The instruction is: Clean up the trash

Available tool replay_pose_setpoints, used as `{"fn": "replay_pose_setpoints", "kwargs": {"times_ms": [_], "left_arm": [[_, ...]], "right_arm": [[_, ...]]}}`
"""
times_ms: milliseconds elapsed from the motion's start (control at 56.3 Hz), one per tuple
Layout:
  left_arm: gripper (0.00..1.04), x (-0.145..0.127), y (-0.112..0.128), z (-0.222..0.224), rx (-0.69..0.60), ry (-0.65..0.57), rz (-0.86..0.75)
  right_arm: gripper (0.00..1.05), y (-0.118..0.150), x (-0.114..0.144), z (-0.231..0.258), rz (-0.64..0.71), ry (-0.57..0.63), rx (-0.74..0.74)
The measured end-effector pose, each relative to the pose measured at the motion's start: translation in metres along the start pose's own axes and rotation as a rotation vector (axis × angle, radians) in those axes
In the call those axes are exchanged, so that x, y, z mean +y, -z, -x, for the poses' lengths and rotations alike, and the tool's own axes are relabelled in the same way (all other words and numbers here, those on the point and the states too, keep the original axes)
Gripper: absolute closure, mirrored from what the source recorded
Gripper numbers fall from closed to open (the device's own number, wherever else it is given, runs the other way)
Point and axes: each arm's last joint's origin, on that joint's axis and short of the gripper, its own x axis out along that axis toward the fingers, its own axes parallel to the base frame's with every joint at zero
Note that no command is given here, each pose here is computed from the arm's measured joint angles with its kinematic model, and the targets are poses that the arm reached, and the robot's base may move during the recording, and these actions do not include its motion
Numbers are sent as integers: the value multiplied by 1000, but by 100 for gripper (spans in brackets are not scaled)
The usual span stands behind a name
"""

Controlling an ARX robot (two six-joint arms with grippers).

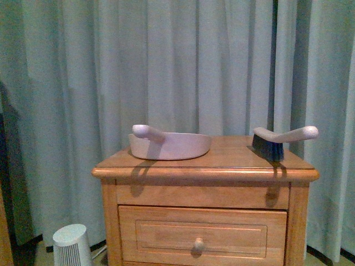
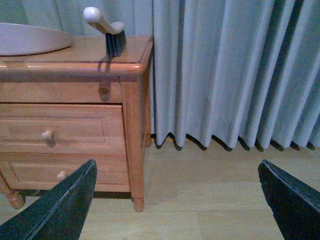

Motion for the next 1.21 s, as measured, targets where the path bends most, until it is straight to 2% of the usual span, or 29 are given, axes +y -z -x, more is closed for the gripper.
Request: {"fn": "replay_pose_setpoints", "kwargs": {"times_ms": [977, 1031, 1102, 1208], "left_arm": [[8, 0, 0, 0, 1, 1, 0], [8, 0, 0, -1, 106, 94, 53], [8, 0, -6, -10, 210, 158, 89], [8, -4, -39, -37, 287, 175, 49]], "right_arm": [[7, 0, 0, 0, 0, 0, 0], [7, 0, 0, 0, 0, 0, 0], [7, 0, 0, 0, 0, 0, 0], [7, 0, 0, 0, 0, 0, 0]]}}
